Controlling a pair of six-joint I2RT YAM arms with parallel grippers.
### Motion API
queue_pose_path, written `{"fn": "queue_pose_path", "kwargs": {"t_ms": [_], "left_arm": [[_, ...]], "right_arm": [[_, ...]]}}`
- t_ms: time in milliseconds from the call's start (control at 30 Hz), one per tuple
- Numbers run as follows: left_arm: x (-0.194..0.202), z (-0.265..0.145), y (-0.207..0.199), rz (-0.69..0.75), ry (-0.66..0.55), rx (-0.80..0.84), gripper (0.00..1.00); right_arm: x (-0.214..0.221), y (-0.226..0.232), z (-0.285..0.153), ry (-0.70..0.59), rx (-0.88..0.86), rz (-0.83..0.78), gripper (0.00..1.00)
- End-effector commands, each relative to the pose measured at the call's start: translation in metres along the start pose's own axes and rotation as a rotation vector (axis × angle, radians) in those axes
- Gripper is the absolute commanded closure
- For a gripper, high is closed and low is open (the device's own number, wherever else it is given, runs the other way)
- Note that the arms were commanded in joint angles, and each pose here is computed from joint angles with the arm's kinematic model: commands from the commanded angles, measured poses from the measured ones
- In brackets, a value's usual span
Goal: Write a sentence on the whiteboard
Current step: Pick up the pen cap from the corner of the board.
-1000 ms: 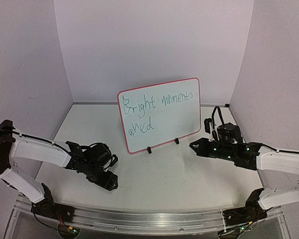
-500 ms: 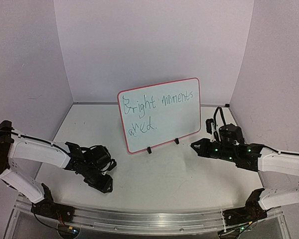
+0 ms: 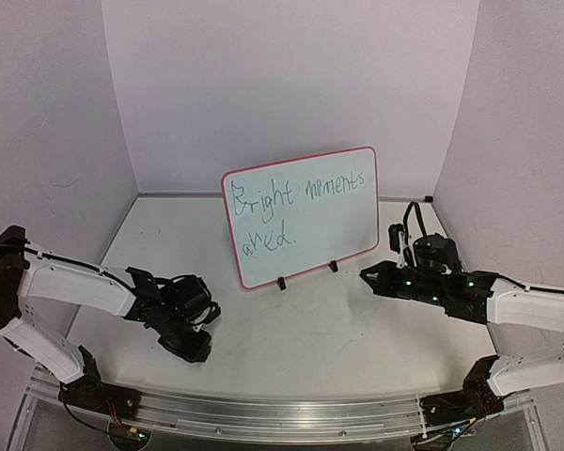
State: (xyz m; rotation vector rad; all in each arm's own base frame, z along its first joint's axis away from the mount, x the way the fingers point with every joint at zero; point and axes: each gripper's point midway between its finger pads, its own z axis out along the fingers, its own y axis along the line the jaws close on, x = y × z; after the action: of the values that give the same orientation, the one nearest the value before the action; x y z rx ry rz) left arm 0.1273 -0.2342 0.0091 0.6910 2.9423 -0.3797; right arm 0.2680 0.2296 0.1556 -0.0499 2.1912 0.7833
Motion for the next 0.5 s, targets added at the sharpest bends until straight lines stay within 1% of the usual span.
{"fn": "queue_pose_path", "kwargs": {"t_ms": [0, 67, 200, 400, 467], "left_arm": [[0.012, 0.007, 0.008, 0.004, 0.056, -0.043, 0.97], [0.011, 0.007, 0.008, 0.005, 0.054, -0.043, 1.00], [0.005, 0.003, 0.004, -0.002, 0.022, -0.028, 1.00], [-0.016, -0.016, 0.006, 0.005, -0.085, -0.061, 1.00], [-0.027, -0.023, 0.005, 0.012, -0.140, -0.071, 1.00]], "right_arm": [[-0.008, 0.005, -0.004, -0.035, -0.014, -0.002, 1.00], [-0.008, 0.006, -0.004, -0.034, -0.013, -0.008, 1.00], [-0.009, 0.006, -0.006, -0.024, -0.010, -0.024, 1.00], [-0.014, 0.011, -0.014, -0.034, -0.022, -0.010, 1.00], [-0.016, 0.014, -0.017, -0.034, -0.031, -0.010, 1.00]]}}
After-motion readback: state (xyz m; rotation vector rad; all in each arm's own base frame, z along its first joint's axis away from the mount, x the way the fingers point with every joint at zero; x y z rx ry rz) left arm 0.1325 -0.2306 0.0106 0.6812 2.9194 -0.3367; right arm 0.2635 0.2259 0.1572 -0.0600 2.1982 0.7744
